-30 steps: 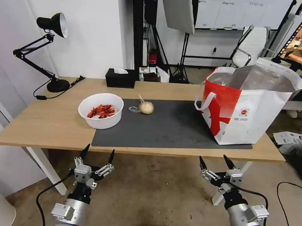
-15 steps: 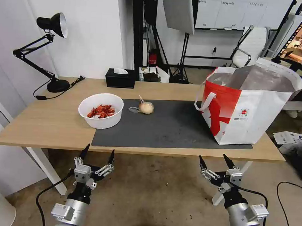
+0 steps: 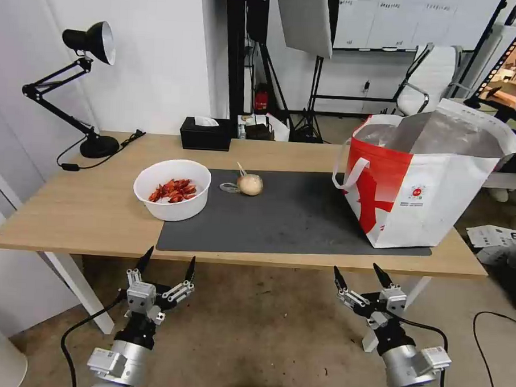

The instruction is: Pick up the trash from the table and place it into the takeout bag.

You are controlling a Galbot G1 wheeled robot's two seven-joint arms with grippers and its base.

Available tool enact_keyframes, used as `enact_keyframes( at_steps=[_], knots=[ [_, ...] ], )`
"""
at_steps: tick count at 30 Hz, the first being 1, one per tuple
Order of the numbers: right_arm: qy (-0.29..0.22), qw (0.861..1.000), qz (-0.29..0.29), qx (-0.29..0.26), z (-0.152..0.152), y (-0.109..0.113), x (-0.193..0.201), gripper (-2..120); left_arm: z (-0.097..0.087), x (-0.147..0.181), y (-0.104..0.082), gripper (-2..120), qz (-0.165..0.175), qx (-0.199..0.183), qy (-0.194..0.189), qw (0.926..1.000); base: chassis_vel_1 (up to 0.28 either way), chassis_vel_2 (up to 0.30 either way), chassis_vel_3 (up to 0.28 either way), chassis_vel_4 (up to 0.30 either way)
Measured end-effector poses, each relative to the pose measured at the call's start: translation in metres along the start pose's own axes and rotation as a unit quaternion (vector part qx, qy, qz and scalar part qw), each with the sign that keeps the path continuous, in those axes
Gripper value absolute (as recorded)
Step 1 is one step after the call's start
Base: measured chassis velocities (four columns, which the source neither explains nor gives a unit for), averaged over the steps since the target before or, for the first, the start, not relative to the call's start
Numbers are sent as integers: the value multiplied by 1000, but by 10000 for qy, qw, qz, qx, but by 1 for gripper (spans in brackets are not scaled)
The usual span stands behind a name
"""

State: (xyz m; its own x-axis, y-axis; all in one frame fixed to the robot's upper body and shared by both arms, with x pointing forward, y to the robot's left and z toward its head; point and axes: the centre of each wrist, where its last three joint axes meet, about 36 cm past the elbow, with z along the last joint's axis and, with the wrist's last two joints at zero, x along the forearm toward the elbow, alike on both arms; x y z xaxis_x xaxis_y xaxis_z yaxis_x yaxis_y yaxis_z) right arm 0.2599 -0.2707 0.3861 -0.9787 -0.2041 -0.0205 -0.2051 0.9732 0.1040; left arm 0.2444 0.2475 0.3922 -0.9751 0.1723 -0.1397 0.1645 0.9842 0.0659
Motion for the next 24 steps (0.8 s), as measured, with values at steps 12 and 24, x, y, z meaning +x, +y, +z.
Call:
enact_keyframes(
  at_steps=[12,24],
  knots=[
    [-135,9924,-1181,-323,-26,1,-95,100,-1,-1,2,100,-23,-32,-25,10000,0,0,0,0],
    [351,9894,-1404,-96,-50,45,-307,100,5,0,8,100,-153,-65,75,9998,0,0,0,0]
  ],
)
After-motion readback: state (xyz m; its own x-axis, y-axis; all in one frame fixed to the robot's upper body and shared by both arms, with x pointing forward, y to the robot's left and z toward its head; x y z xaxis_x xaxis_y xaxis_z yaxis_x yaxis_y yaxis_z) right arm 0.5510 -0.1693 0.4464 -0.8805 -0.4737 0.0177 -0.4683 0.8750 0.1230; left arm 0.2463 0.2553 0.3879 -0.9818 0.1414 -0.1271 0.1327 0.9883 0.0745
